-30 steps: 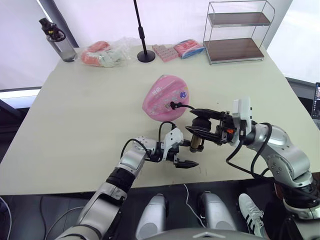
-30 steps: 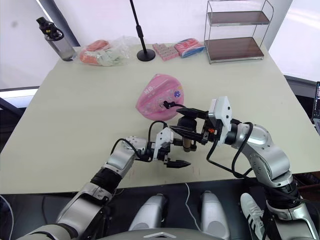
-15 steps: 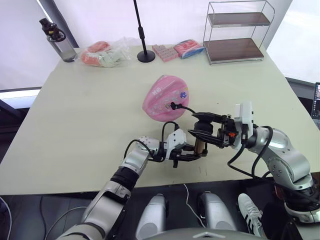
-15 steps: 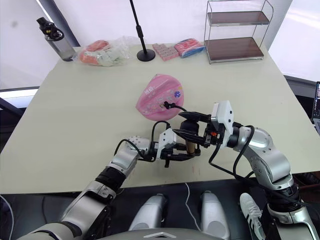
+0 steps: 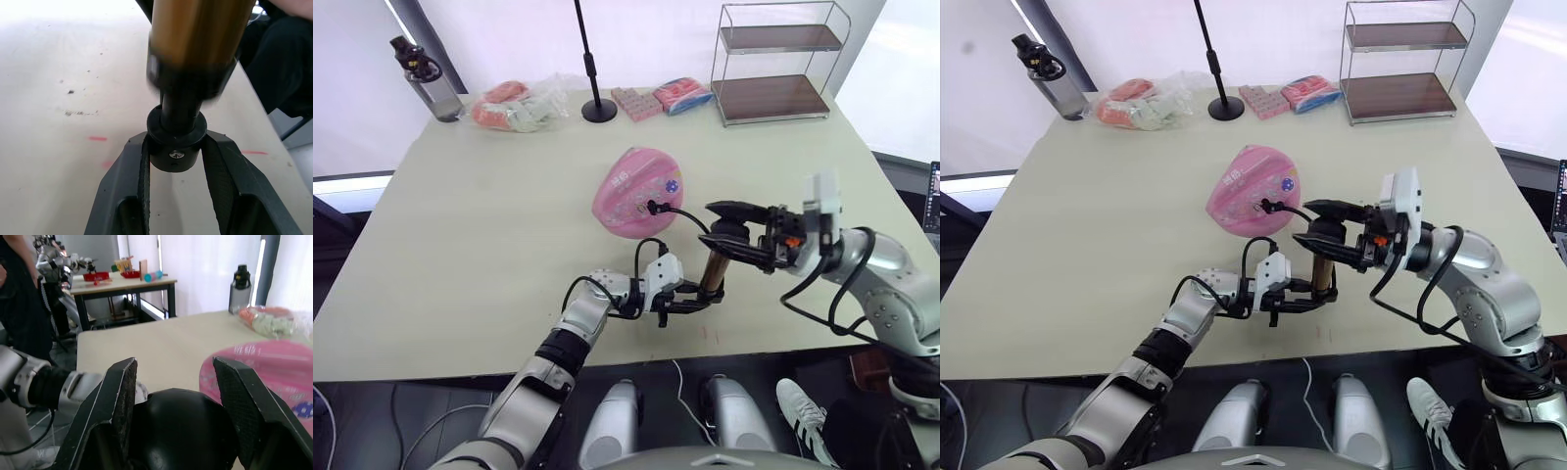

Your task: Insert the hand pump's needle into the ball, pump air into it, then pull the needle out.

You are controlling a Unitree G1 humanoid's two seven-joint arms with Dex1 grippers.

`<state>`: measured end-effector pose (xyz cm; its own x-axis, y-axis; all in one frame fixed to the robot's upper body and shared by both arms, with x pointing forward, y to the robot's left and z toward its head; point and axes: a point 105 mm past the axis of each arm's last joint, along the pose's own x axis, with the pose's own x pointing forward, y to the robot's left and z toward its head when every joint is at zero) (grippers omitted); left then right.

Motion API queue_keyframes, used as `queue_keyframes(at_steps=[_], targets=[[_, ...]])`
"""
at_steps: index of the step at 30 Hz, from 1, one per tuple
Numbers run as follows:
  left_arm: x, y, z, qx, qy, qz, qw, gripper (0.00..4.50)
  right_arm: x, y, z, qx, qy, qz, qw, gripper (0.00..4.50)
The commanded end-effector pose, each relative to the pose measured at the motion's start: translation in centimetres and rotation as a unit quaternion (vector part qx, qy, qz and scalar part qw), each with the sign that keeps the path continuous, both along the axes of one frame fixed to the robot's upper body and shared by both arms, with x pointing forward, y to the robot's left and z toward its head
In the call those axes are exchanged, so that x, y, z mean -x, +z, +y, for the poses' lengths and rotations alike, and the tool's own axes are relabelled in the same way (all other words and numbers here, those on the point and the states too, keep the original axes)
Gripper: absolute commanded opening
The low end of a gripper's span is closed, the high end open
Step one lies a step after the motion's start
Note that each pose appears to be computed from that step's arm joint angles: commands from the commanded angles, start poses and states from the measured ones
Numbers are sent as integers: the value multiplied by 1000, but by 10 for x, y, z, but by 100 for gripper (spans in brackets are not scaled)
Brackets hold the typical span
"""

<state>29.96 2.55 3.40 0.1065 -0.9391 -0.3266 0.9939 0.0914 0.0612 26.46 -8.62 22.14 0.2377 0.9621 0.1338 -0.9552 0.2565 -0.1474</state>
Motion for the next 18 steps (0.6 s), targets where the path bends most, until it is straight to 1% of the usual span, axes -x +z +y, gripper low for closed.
queue_keyframes(at_steps=[1,10,13,18], targets=[[12,-20,2,-30,-8,35,999,109,10,43,-6,-30,7,-58,998,201],[10,-28,1,-40,5,51,998,109,10,79,-18,-31,-4,-65,997,201],[11,-30,0,-44,1,55,998,109,11,92,-20,-43,-9,-71,996,201],[7,-32,0,-52,7,43,998,109,16,102,-23,-46,-11,-75,996,201]])
